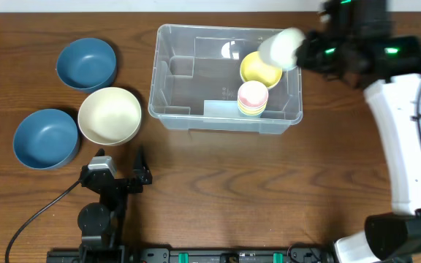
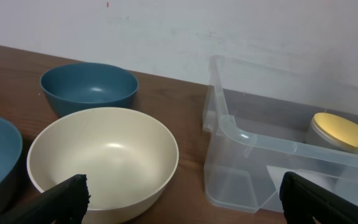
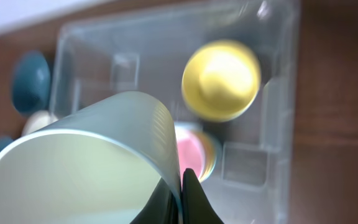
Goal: Pack container
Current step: 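Carry the white cup and stack it onto the pink cup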
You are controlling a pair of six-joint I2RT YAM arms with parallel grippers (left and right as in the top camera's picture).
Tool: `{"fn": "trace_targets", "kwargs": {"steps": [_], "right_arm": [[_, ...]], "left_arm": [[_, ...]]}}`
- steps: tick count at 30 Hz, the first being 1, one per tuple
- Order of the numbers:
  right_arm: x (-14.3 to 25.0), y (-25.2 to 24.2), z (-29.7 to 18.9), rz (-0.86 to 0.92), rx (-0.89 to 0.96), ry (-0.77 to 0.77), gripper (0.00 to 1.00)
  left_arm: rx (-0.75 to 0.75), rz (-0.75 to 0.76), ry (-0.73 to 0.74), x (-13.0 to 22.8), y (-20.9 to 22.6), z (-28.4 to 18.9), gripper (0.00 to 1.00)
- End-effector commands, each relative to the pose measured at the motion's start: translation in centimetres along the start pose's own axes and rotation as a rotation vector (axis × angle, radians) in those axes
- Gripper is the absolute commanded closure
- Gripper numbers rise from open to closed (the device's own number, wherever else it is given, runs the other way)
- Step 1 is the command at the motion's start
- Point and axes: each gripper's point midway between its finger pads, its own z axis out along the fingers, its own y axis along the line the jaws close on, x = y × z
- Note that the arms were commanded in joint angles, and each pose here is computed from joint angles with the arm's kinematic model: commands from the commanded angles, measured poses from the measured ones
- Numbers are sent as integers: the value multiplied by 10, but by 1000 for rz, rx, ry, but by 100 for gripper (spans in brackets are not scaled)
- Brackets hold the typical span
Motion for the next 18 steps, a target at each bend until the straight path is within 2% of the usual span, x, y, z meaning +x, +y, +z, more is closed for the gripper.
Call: {"fn": "trace_targets", "kwargs": {"steps": [1,7,18], "right_arm": [[16,3,13,-64,97,31,99],[37,3,23,-130,214,75,99],[53,-22,51,-117,326,135,99]], "left_arm": [[-2,4,41,16,2,1,2],[-2,4,41,16,2,1,2],[-2,4,41,16,2,1,2]]}}
